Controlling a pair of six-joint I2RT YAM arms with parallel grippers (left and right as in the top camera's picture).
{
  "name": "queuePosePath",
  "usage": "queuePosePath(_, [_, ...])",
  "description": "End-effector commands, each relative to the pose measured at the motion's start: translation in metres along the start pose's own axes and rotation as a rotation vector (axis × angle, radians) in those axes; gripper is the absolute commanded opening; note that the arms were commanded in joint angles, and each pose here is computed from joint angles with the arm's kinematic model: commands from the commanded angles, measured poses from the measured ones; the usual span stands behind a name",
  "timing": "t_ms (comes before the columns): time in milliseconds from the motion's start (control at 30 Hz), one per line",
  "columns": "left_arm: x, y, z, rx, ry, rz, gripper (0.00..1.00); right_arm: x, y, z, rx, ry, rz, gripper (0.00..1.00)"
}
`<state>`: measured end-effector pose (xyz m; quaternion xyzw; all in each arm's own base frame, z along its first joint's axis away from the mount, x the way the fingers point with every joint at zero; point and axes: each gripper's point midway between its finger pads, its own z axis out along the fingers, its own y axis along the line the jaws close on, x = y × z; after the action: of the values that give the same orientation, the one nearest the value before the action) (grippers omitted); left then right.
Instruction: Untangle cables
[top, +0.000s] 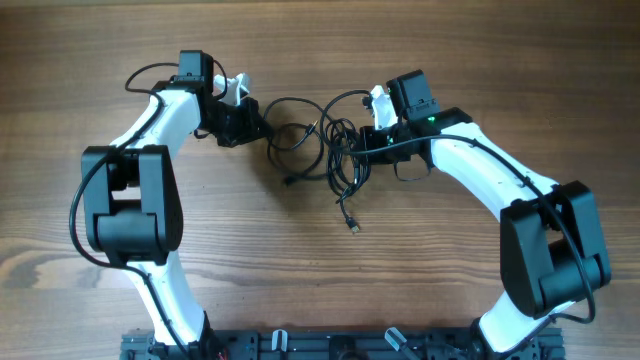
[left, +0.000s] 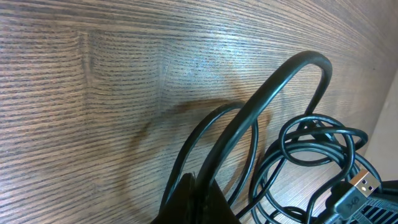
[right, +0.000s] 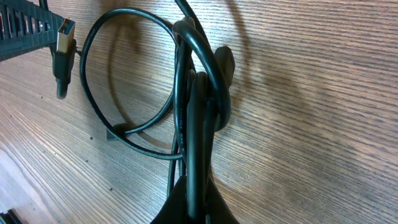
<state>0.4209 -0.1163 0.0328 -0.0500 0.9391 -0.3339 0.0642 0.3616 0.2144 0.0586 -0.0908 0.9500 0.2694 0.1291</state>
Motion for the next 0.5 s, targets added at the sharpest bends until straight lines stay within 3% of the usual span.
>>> queuePosePath(0, [-0.001, 0.004, -0.002, -0.022, -0.008, -0.018, 0.04, 0.006, -0.007, 0.005, 0.015, 0.016, 0.007, 0.04])
queuePosePath(200, [-0.006, 0.056, -0.014, -0.284, -0.090, -0.318, 0.04, 0.006, -0.007, 0.005, 0.016, 0.016, 0.007, 0.05])
queuePosePath(467, [-0.007, 0.085, -0.035, -0.306, -0.122, -0.470, 0.04, 0.006, -0.007, 0.005, 0.020, 0.015, 0.008, 0.05])
